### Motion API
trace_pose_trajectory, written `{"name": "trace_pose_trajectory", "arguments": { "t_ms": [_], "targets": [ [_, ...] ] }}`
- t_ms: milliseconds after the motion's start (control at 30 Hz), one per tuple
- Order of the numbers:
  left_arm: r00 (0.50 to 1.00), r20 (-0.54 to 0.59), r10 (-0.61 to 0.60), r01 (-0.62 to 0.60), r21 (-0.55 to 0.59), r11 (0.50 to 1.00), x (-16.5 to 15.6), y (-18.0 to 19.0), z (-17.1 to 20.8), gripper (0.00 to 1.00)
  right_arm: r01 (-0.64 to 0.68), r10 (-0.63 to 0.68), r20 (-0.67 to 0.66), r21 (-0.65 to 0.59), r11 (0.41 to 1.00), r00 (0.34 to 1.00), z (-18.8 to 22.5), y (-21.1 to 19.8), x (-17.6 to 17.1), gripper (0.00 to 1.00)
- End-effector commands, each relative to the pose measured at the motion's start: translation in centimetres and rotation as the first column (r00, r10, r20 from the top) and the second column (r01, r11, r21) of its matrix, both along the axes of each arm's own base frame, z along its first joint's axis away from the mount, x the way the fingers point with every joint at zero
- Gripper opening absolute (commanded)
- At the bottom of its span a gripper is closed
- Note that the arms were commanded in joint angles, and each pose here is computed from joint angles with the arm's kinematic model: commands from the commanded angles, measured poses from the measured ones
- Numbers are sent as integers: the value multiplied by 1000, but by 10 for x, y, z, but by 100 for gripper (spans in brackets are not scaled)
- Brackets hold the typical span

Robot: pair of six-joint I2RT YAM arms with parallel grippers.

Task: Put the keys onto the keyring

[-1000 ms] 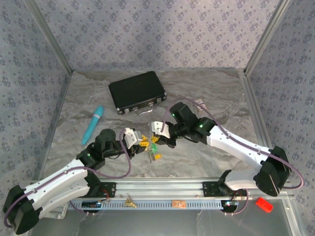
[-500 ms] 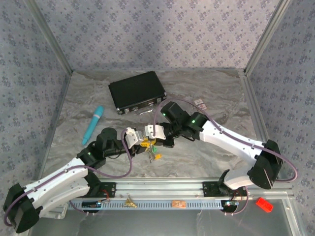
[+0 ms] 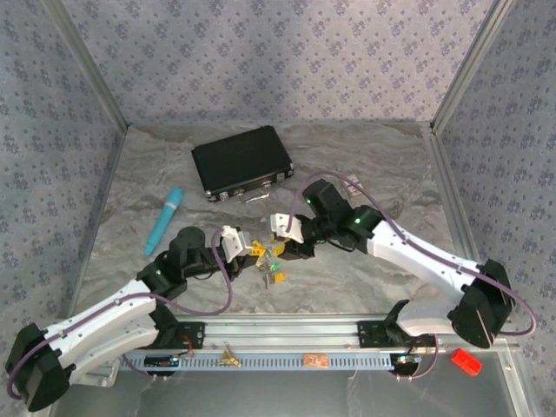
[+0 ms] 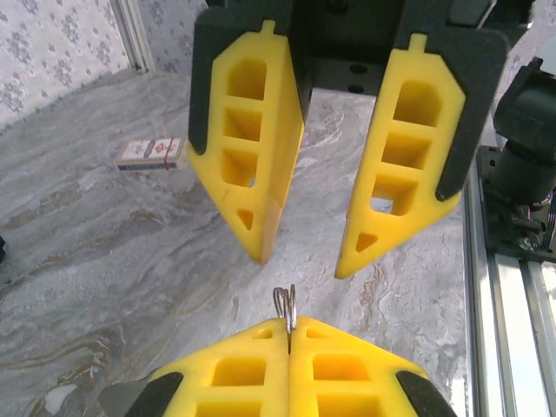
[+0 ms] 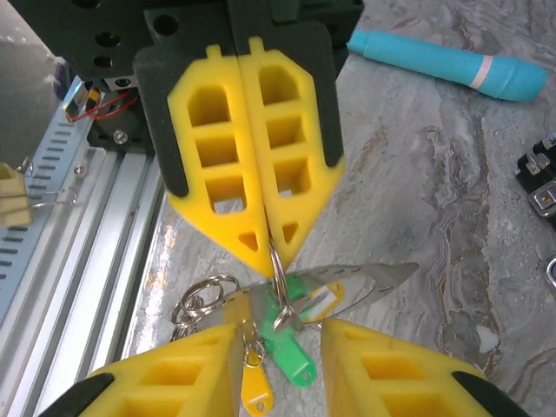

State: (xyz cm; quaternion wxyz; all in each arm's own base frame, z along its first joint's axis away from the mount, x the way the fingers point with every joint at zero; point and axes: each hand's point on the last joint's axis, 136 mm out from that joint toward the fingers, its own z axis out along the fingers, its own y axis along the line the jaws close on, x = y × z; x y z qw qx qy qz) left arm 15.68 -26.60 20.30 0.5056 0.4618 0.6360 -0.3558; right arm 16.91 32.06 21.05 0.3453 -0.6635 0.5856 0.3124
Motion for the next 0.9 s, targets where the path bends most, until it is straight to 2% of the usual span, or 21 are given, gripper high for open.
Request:
{"name": "trace_pose_trajectory", "arguments": {
  "t_ms": [0, 200, 300, 400, 533, 600, 633, 700, 733, 867],
  "targets": [
    [997, 81, 9, 3, -140, 990, 0, -2, 32, 0, -16, 24, -55, 152, 988, 998, 20, 14, -4, 31],
    [995, 98, -10, 27, -166, 986, -6, 0, 35, 0, -11, 23, -77, 156, 988, 997, 11, 17, -3, 29],
    [994, 103, -17, 35, -177, 984, -8, 0, 37, 0, -15, 28, -84, 149, 989, 996, 9, 18, -2, 24],
    [994, 107, -22, 41, -183, 982, -9, -1, 38, 0, -18, 31, -90, 143, 990, 995, 6, 20, -2, 19],
    [994, 106, -28, 48, -186, 981, -10, -1, 38, 0, -25, 38, -91, 143, 989, 995, 8, 20, -2, 0],
    [996, 93, -10, 26, -173, 985, -7, 1, 36, 0, -32, 44, -86, 134, 990, 995, 9, 18, -3, 0],
    [996, 83, 8, 5, -160, 987, -4, 2, 34, 1, -36, 45, -79, 122, 992, 996, 9, 17, -3, 0],
    [997, 68, 26, -18, -119, 993, -1, 3, 29, 19, -38, 43, -57, 90, 995, 997, 10, 14, -4, 0],
    [998, 60, 32, -26, -95, 995, 1, 4, 25, 22, -42, 44, -40, 60, 997, 998, 8, 13, -4, 0],
    [999, 35, 35, -35, -14, 999, 3, 4, 17, 22, -73, 75, 19, -69, 995, 997, 0, 8, -7, 0]
  ]
}}
